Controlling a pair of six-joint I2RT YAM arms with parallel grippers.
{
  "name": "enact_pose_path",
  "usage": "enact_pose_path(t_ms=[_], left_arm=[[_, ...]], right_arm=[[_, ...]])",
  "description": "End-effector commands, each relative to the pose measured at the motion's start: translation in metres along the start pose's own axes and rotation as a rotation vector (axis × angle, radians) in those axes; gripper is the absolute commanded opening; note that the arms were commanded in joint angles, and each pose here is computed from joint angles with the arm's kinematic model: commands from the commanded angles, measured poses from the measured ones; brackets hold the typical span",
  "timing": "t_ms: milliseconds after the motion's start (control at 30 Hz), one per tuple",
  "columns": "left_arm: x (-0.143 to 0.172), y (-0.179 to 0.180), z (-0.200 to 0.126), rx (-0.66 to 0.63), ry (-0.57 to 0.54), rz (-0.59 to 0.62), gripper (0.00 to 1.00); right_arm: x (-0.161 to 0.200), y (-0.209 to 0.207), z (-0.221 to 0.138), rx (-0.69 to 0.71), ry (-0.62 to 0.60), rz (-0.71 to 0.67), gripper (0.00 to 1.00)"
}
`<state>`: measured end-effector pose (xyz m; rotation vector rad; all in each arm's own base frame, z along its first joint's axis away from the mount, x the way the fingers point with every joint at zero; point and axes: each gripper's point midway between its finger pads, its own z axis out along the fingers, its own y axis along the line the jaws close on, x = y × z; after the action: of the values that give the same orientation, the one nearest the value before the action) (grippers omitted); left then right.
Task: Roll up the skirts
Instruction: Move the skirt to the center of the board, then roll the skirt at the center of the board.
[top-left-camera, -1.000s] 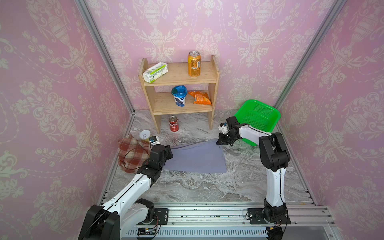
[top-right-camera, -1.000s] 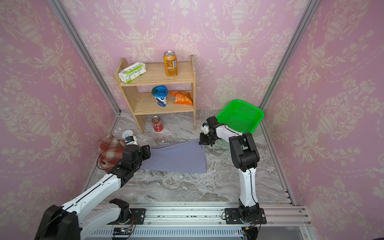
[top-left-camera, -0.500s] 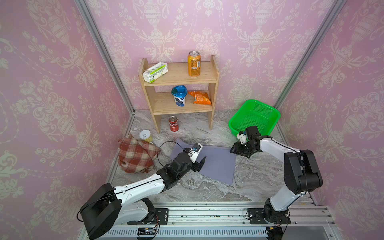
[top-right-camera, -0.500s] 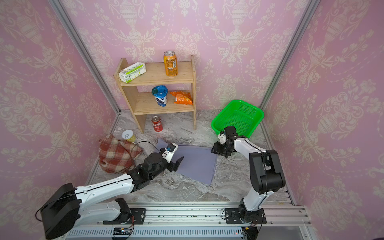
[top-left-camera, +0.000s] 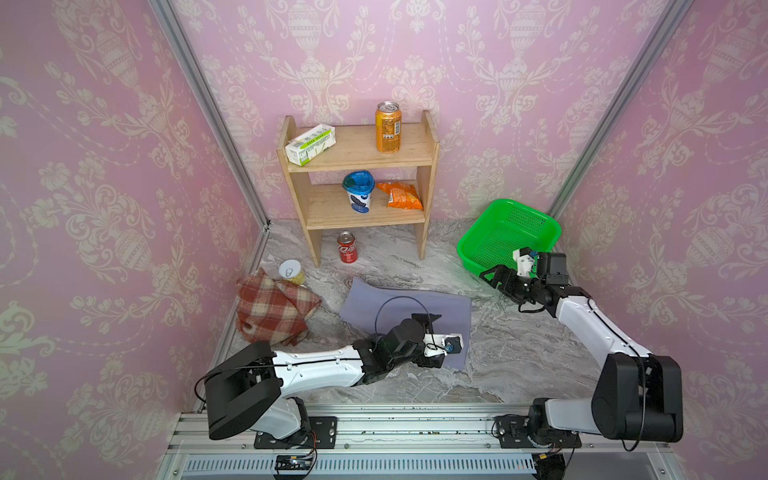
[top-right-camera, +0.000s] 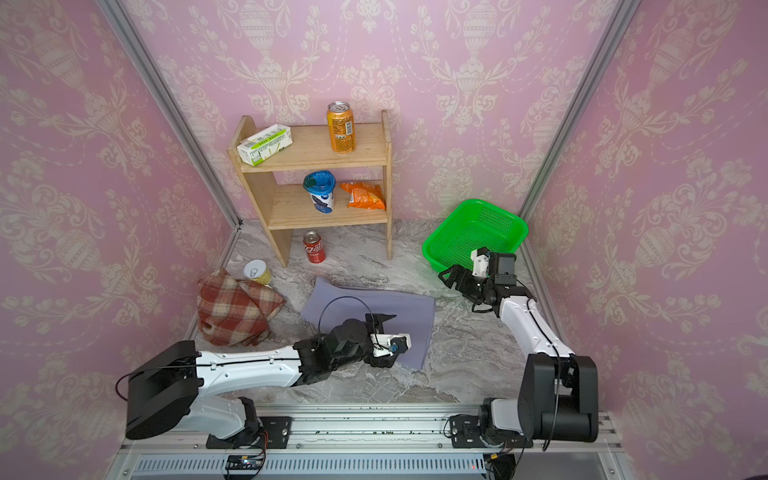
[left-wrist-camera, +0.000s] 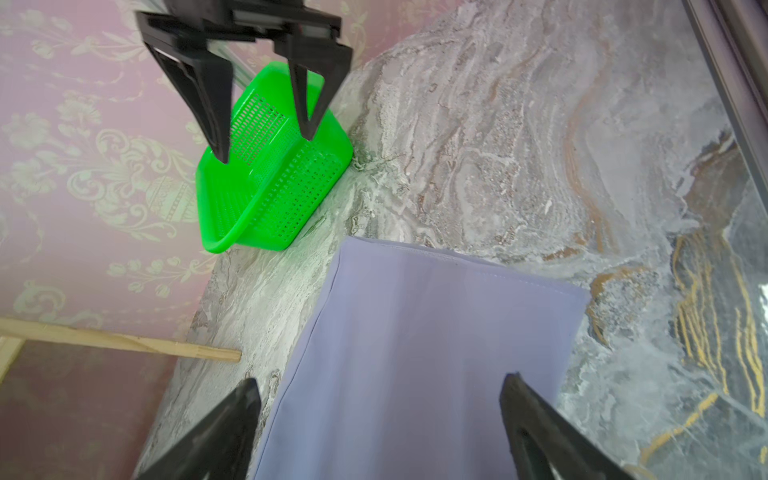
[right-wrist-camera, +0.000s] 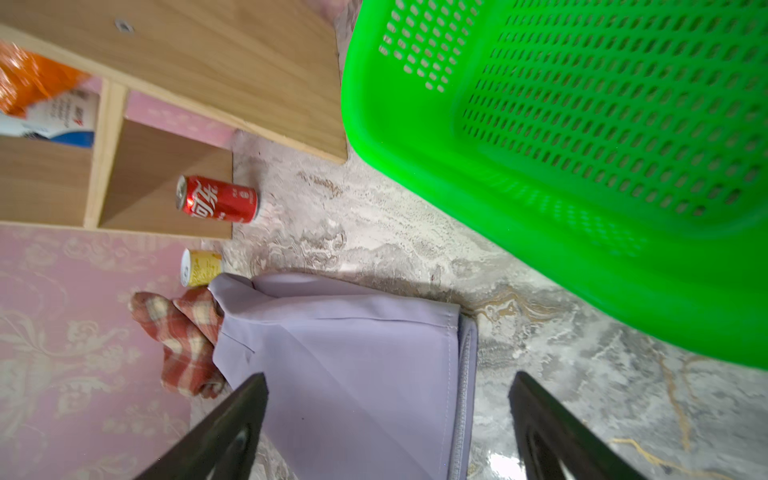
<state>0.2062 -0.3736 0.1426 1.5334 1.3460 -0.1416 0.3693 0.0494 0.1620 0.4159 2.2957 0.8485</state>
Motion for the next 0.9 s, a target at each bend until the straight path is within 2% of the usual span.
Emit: enact_pose_path(t_ms=[0, 33, 67, 100, 133, 167, 333, 400, 767, 800, 867], left_arm=[[0.012, -0.015, 0.000, -0.003, 0.054, 0.140, 0.82], [0.011, -0.020, 0.000, 0.001, 0.047, 0.140, 0.71], [0.010, -0.024, 0.000, 0.006, 0.042, 0.137, 0.56], [0.010, -0.028, 0.000, 0.008, 0.039, 0.133, 0.47], [0.010, -0.033, 0.002, 0.011, 0.038, 0.133, 0.46], [0.010, -0.037, 0.004, 0.013, 0.039, 0.133, 0.48], [0.005, -0.056, 0.018, 0.034, 0.041, 0.138, 0.73], [0.007, -0.063, 0.024, 0.039, 0.048, 0.144, 0.76], [0.024, -0.079, 0.056, 0.031, 0.091, 0.146, 0.78], [0.013, -0.074, 0.061, 0.019, 0.070, 0.139, 0.77], [0.013, -0.076, 0.065, 0.024, 0.068, 0.140, 0.75]], right_arm=[[-0.012, 0.008, -0.015, -0.041, -0.057, 0.029, 0.65], [-0.013, 0.006, -0.019, -0.022, -0.061, 0.026, 0.59], [-0.012, 0.003, -0.020, -0.007, -0.062, 0.027, 0.58], [-0.011, -0.001, -0.022, 0.017, -0.061, 0.037, 0.59], [-0.010, -0.005, -0.022, 0.032, -0.059, 0.047, 0.60], [-0.010, -0.007, -0.021, 0.038, -0.060, 0.055, 0.63], [-0.009, -0.013, -0.017, 0.045, -0.061, 0.081, 0.75], [-0.008, -0.016, -0.017, 0.062, -0.059, 0.077, 0.77], [-0.002, -0.025, -0.021, 0.107, -0.038, 0.059, 0.80], [-0.002, -0.026, -0.021, 0.110, -0.039, 0.060, 0.80], [-0.002, -0.027, -0.020, 0.112, -0.042, 0.060, 0.80]])
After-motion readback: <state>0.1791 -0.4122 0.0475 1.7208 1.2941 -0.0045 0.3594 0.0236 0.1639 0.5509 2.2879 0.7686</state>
